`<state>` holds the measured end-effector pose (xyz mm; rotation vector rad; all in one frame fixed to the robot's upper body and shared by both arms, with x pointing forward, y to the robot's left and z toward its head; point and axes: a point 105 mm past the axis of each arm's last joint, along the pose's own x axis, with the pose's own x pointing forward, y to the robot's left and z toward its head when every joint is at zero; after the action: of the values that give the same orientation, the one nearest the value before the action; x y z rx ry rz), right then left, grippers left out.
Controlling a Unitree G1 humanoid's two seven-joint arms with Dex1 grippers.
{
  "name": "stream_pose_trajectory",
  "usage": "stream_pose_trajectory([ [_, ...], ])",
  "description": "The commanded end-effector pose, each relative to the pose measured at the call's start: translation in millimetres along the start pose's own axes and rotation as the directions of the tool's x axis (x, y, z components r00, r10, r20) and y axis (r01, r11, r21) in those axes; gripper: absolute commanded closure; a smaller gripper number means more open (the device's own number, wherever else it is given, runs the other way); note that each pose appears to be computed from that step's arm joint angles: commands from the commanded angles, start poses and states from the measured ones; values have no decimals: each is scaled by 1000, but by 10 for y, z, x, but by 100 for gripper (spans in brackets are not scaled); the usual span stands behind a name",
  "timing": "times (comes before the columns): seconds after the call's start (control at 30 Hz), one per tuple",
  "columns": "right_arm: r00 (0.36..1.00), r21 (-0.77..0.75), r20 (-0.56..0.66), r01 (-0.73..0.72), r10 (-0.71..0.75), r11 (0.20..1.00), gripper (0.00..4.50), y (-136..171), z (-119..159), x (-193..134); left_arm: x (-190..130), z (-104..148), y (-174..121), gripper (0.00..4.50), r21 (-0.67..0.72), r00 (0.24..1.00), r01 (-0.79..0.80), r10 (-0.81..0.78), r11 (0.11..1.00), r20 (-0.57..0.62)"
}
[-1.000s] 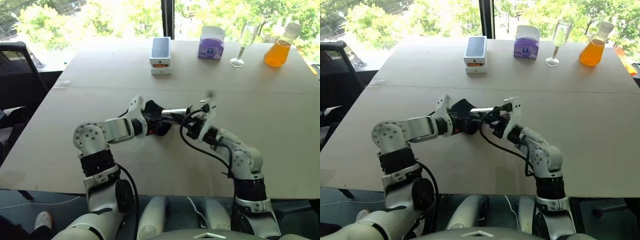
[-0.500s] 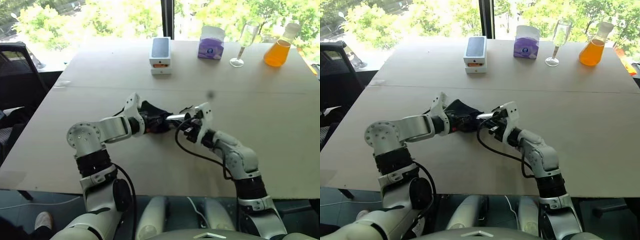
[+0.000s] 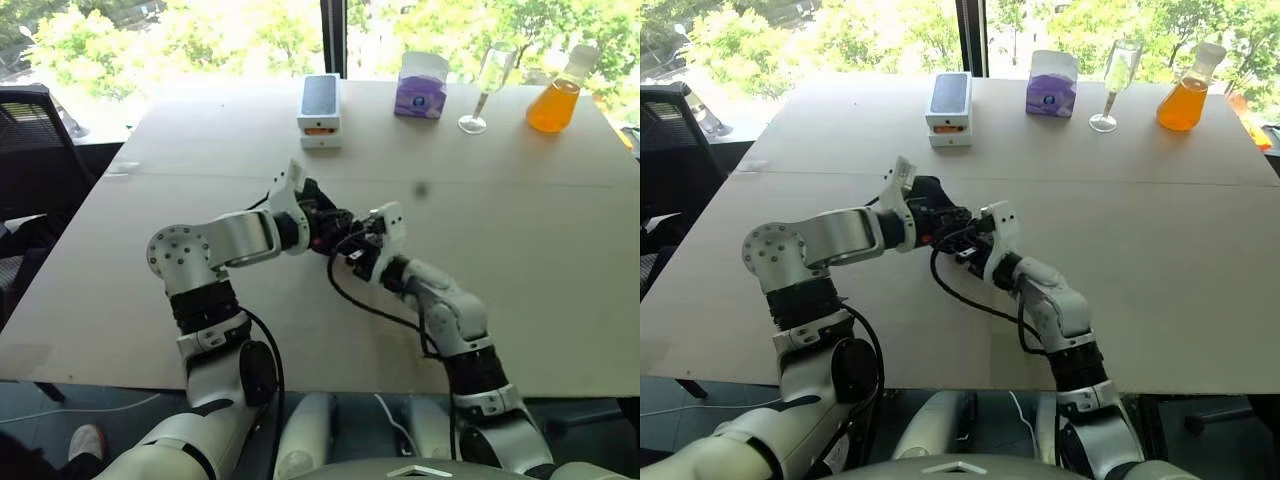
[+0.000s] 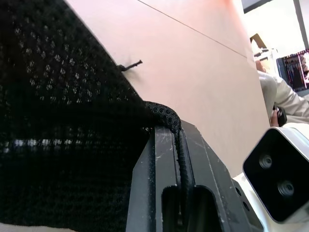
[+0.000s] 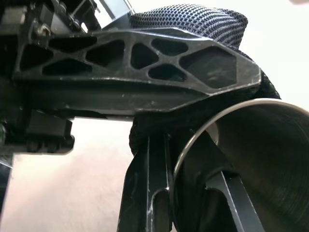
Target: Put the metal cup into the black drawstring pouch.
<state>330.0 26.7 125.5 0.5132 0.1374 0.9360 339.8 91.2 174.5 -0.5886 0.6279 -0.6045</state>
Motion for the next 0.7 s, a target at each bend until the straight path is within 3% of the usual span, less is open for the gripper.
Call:
stream_pose_trajectory([
  [0.03,986,131,169,-28,6,991,445,64,357,97,-50,65,-22,450,-38,999,23,-21,999,43],
  [0.1,988,131,156,-22,1,991,445,45,329,119,-61,123,-72,450,-60,997,38,-33,997,74],
  [0.33,988,-178,68,-123,137,976,445,304,215,273,-21,227,-324,450,-96,989,102,-91,990,114],
  [0.57,979,-559,32,-151,203,816,445,409,272,383,-88,293,-445,450,-103,978,149,-132,983,162],
  [0.7,963,-686,28,-175,266,706,445,516,250,374,-98,294,-396,450,-103,979,127,-108,986,172],
])
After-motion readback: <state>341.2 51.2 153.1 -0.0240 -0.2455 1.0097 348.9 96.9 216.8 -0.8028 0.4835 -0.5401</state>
